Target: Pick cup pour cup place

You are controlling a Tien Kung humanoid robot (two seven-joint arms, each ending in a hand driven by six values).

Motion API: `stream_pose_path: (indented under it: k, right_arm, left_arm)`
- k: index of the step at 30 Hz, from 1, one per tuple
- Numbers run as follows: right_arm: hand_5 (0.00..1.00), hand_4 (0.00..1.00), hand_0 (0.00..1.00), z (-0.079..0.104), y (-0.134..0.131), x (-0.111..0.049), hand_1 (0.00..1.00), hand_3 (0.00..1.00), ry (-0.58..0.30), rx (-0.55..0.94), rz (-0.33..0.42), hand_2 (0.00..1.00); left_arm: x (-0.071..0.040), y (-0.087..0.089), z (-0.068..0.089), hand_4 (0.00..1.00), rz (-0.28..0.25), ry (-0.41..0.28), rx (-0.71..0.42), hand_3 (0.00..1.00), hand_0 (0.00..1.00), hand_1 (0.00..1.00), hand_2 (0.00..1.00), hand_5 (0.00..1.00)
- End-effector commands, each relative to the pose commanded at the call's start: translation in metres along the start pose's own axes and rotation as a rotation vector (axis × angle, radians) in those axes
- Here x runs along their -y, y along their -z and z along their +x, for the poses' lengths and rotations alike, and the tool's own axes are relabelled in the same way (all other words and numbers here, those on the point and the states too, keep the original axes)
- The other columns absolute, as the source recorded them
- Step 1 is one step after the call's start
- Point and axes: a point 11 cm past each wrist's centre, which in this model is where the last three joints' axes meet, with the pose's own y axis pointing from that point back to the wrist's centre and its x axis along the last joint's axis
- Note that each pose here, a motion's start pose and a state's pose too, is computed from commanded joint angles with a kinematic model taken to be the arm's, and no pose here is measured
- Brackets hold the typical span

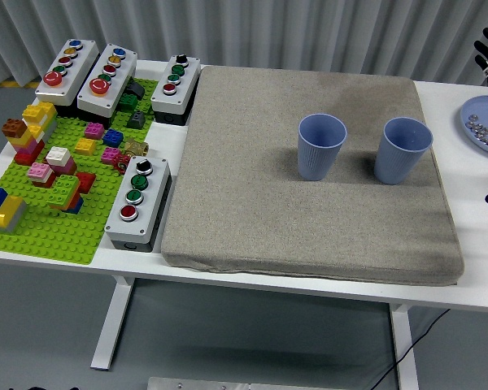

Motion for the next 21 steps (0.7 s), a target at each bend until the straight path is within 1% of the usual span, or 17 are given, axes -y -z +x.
stream_pose_path:
  k: [1, 3, 7, 8, 10, 12, 15, 19, 20, 21]
  right_arm:
    - [0.214, 0.857, 0.955, 0.0, -0.001, 0.0, 0.894, 0.998, 0.005, -0.007, -0.004, 0.996]
    - [0.214, 0.857, 0.955, 0.0, -0.007, -0.003, 0.894, 0.998, 0.032, -0.039, -0.038, 0.996]
    - [0.214, 0.857, 0.955, 0.001, -0.029, -0.013, 0.894, 0.998, 0.104, -0.11, -0.149, 0.996]
    - [0.162, 0.856, 0.955, 0.001, -0.031, -0.014, 0.932, 0.998, 0.112, -0.117, -0.161, 0.998]
    - [0.162, 0.856, 0.955, 0.002, -0.034, -0.015, 0.932, 0.998, 0.115, -0.12, -0.171, 0.998]
    - [0.162, 0.856, 0.955, 0.007, -0.041, -0.02, 0.932, 0.998, 0.116, -0.124, -0.2, 0.998]
    - [0.154, 0.857, 0.956, 0.007, -0.048, -0.025, 0.936, 0.998, 0.128, -0.137, -0.228, 0.998]
    - [0.154, 0.857, 0.956, 0.006, -0.052, -0.028, 0.936, 0.998, 0.128, -0.14, -0.238, 0.998]
    - [0.127, 0.845, 0.958, 0.006, -0.053, -0.028, 0.941, 0.998, 0.128, -0.139, -0.239, 0.998]
    - [0.127, 0.845, 0.958, 0.006, -0.054, -0.029, 0.941, 0.998, 0.127, -0.139, -0.241, 0.998]
  left_arm:
    - [0.0, 0.0, 0.0, 0.506, 0.0, 0.0, 0.0, 0.656, 0.775, 0.758, 0.815, 0.972]
    - [0.0, -0.001, 0.0, 0.506, -0.002, 0.0, 0.0, 0.656, 0.775, 0.758, 0.815, 0.972]
    - [0.0, -0.003, -0.001, 0.506, -0.004, 0.001, 0.003, 0.656, 0.775, 0.758, 0.815, 0.972]
    - [0.0, -0.003, -0.001, 0.505, -0.005, 0.001, 0.003, 0.656, 0.775, 0.758, 0.813, 0.971]
    - [0.0, -0.004, -0.001, 0.505, -0.005, 0.001, 0.003, 0.656, 0.775, 0.758, 0.813, 0.971]
    - [-0.001, -0.005, -0.001, 0.505, -0.008, 0.002, 0.002, 0.656, 0.775, 0.758, 0.813, 0.971]
    - [-0.001, -0.005, -0.002, 0.505, -0.009, 0.003, 0.005, 0.656, 0.775, 0.758, 0.814, 0.971]
    - [0.0, -0.006, -0.003, 0.505, -0.011, 0.005, 0.006, 0.656, 0.775, 0.758, 0.814, 0.971]
    - [0.0, -0.006, -0.003, 0.505, -0.012, 0.005, 0.006, 0.655, 0.774, 0.758, 0.814, 0.971]
    - [0.0, -0.006, -0.003, 0.505, -0.012, 0.006, 0.007, 0.655, 0.774, 0.758, 0.814, 0.971]
